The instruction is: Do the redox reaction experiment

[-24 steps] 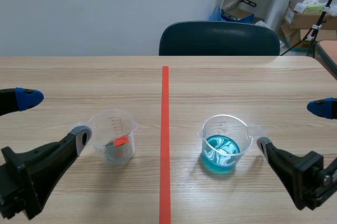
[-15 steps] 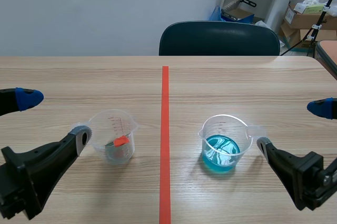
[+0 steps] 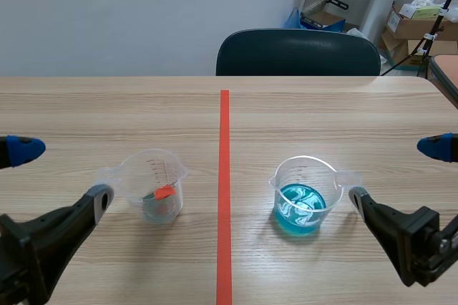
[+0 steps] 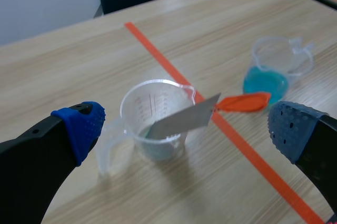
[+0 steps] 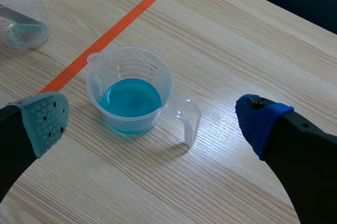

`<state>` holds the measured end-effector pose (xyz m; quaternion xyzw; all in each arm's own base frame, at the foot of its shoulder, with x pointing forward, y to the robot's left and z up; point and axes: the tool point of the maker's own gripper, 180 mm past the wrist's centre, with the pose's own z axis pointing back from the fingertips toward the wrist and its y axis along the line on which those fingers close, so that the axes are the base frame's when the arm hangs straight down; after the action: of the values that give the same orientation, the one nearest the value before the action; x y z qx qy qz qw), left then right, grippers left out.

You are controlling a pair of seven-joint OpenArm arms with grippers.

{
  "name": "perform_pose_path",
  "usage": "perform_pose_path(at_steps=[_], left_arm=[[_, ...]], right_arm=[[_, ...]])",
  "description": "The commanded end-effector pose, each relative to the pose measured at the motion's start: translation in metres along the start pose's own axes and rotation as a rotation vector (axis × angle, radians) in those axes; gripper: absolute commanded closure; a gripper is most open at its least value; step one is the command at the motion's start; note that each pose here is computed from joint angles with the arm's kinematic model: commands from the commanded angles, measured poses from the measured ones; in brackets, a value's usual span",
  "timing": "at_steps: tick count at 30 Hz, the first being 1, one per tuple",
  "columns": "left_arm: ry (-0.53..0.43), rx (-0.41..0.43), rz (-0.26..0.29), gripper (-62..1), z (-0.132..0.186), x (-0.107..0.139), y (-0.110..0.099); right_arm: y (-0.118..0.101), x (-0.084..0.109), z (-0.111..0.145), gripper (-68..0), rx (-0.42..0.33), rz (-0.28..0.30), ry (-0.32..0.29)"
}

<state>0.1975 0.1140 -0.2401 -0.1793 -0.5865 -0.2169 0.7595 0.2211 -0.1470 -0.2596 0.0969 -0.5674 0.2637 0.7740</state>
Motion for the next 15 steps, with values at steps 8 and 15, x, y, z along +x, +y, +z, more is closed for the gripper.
perform_pose_path(at_steps=[8,15], left_arm=[[0.111,0.051,0.025,-62.3,0.036,-0.023,0.002],[0.126,0.091,0.046,-62.3,0.064,-0.029,0.004]], right_arm=[[-0.004,0.02,-0.003,-67.9,-0.002,0.032,-0.07],[0.005,0.037,-0.018,-67.9,0.093,0.162,-0.103]])
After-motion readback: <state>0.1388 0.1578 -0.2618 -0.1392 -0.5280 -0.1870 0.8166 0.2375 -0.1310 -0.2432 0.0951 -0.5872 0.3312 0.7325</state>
